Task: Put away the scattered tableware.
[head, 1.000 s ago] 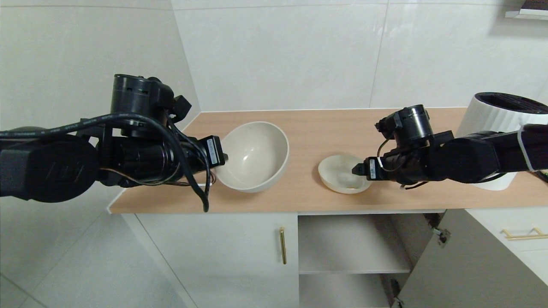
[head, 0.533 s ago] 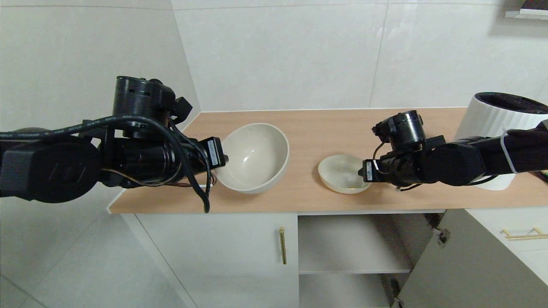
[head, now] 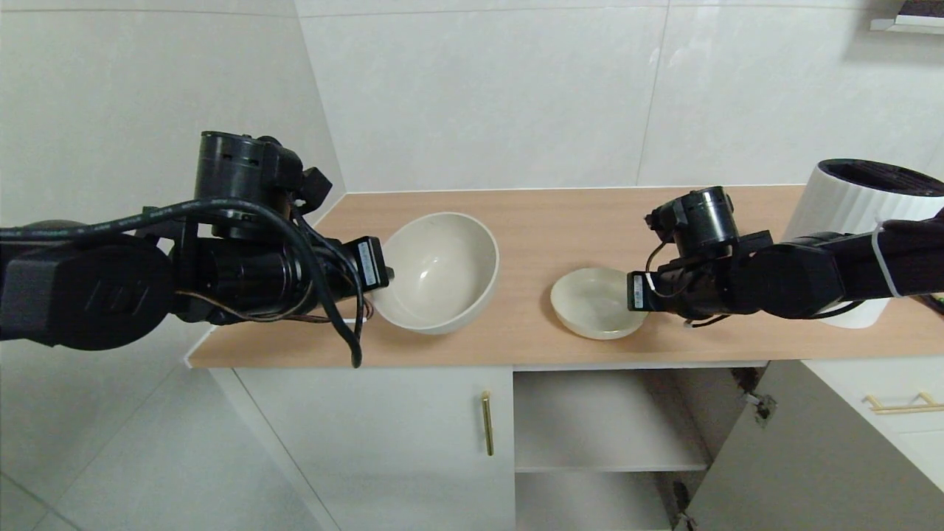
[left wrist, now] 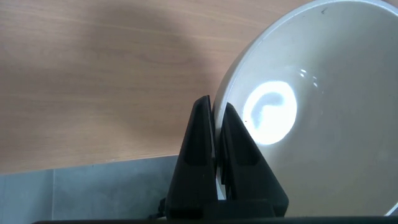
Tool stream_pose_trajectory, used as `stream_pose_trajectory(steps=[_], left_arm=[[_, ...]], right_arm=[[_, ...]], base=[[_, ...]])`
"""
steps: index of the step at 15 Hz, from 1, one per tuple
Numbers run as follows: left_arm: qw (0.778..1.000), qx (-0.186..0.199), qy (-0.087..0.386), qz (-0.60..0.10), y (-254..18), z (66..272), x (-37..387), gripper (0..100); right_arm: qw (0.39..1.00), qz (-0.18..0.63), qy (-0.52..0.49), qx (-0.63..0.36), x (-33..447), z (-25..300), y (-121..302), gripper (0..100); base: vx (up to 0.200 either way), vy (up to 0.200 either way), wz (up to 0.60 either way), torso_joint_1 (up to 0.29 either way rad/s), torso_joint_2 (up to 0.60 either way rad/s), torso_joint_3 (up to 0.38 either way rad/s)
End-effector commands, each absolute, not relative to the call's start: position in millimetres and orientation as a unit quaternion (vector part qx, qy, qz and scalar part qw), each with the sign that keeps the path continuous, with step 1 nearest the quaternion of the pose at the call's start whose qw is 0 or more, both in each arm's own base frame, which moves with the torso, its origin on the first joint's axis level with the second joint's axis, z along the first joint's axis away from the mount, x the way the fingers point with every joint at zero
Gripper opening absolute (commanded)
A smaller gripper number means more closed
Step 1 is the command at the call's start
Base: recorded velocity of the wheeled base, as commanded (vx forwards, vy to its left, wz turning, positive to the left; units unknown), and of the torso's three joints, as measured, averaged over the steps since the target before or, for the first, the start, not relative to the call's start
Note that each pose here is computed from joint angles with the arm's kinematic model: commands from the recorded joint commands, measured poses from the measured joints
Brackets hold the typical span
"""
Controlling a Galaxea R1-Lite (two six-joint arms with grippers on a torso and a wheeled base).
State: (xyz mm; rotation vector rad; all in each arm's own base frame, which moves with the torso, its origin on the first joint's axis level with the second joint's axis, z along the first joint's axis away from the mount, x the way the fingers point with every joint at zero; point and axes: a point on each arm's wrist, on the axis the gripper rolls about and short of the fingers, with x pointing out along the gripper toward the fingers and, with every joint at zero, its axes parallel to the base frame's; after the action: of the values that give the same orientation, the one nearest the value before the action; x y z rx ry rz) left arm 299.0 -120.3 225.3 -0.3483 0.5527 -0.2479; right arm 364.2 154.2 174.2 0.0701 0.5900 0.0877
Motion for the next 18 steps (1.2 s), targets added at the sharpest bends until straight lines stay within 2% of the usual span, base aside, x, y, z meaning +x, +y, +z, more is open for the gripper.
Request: stream_pose_trajectory(steps=[1, 4, 8, 10, 14, 18], left_arm=[[0.940, -0.170, 0.270, -0.121, -120.3, 225.6, 298.9, 0], [0.940, -0.168, 0.272, -0.116, -117.4, 224.2, 293.5, 0], [0.939, -0.150, 0.286, -0.118, -105.6, 216.7, 262.8, 0], [0.939, -0.141, 0.292, -0.118, -100.3, 212.1, 249.6, 0], [0.937, -0.124, 0.290, -0.150, -100.3, 201.4, 215.4, 0], [0.937, -0.110, 0.291, -0.157, -94.5, 189.3, 198.9, 0]], right_arm=[[0.958, 0.047, 0.279, 0.045, 357.6, 186.6, 153.3, 0], [0.960, 0.052, 0.270, 0.054, 331.4, 203.6, 142.5, 0], [0.959, 0.085, 0.264, 0.061, 287.5, 236.1, 131.9, 0], [0.942, 0.113, 0.312, 0.050, 258.8, 227.1, 126.0, 0], [0.923, 0.161, 0.346, 0.040, 214.9, 211.5, 120.8, 0], [0.914, 0.160, 0.370, 0.044, 203.7, 197.8, 119.9, 0]], base=[[0.000, 0.000, 0.00, 0.000, 0.00, 0.000], [0.000, 0.000, 0.00, 0.000, 0.00, 0.000], [0.000, 0.000, 0.00, 0.000, 0.00, 0.000], [0.000, 0.000, 0.00, 0.000, 0.00, 0.000], [0.000, 0.000, 0.00, 0.000, 0.00, 0.000], [0.000, 0.000, 0.00, 0.000, 0.00, 0.000]])
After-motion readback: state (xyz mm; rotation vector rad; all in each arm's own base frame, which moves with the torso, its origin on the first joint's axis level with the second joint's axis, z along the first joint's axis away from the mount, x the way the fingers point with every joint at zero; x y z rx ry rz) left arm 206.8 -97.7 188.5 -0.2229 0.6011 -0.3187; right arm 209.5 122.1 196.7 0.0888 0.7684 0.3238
